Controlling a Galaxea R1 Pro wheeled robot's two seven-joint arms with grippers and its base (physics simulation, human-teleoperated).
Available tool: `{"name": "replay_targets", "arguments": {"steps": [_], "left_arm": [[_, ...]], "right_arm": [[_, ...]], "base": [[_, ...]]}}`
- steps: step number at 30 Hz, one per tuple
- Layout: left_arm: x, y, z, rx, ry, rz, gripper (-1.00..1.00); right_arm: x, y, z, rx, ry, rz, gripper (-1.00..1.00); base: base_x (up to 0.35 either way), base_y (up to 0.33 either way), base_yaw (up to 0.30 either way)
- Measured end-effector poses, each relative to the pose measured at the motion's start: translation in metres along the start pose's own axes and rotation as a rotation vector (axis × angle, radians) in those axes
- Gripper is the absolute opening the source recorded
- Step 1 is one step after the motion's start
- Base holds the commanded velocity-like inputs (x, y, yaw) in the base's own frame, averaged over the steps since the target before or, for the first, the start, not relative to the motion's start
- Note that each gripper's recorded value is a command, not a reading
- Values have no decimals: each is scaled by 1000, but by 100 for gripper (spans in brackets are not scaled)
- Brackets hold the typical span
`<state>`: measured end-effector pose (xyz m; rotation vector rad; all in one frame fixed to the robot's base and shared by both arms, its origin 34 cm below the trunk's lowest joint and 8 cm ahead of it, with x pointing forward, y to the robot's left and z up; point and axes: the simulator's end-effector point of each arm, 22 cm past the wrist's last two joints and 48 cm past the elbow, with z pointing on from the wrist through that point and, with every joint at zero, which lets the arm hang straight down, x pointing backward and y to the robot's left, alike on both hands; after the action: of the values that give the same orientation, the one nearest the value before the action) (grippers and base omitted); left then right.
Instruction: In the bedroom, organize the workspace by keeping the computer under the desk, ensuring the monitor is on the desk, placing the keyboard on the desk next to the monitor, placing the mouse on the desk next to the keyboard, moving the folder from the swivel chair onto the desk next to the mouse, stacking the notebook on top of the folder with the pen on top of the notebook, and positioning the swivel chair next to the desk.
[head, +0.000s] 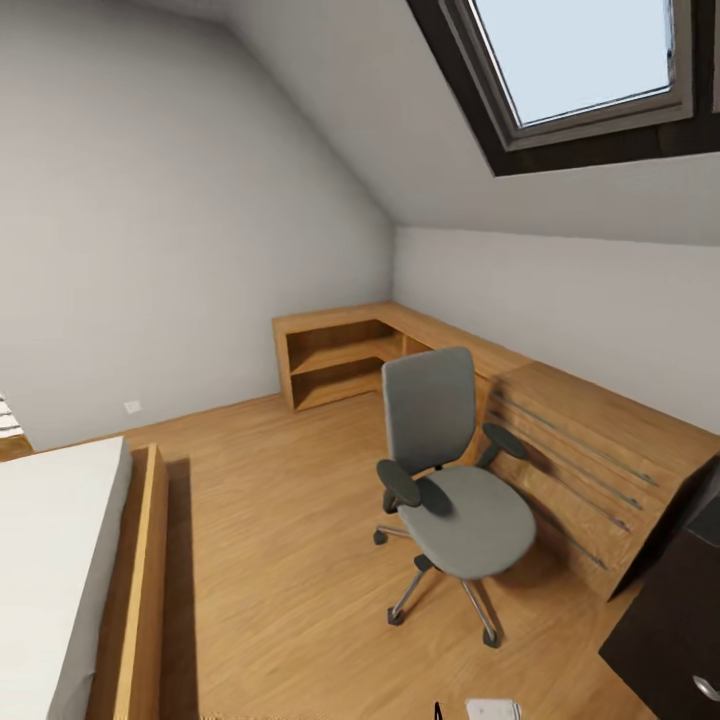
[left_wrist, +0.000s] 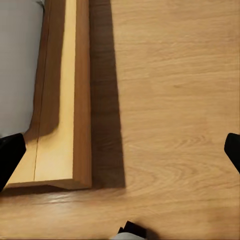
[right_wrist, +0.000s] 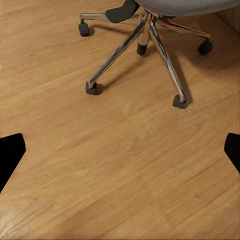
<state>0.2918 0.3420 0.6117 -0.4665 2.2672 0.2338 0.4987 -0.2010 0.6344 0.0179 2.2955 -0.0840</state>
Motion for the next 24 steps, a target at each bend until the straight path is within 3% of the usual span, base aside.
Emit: {"name": "replay_targets", "arguments": {"steps": [24], "left_arm": [[11,0,-1,0,47,4,100]], "right_arm": [[4,-1,0,1,9,-1,100]], "base": [[0,0,259]]}}
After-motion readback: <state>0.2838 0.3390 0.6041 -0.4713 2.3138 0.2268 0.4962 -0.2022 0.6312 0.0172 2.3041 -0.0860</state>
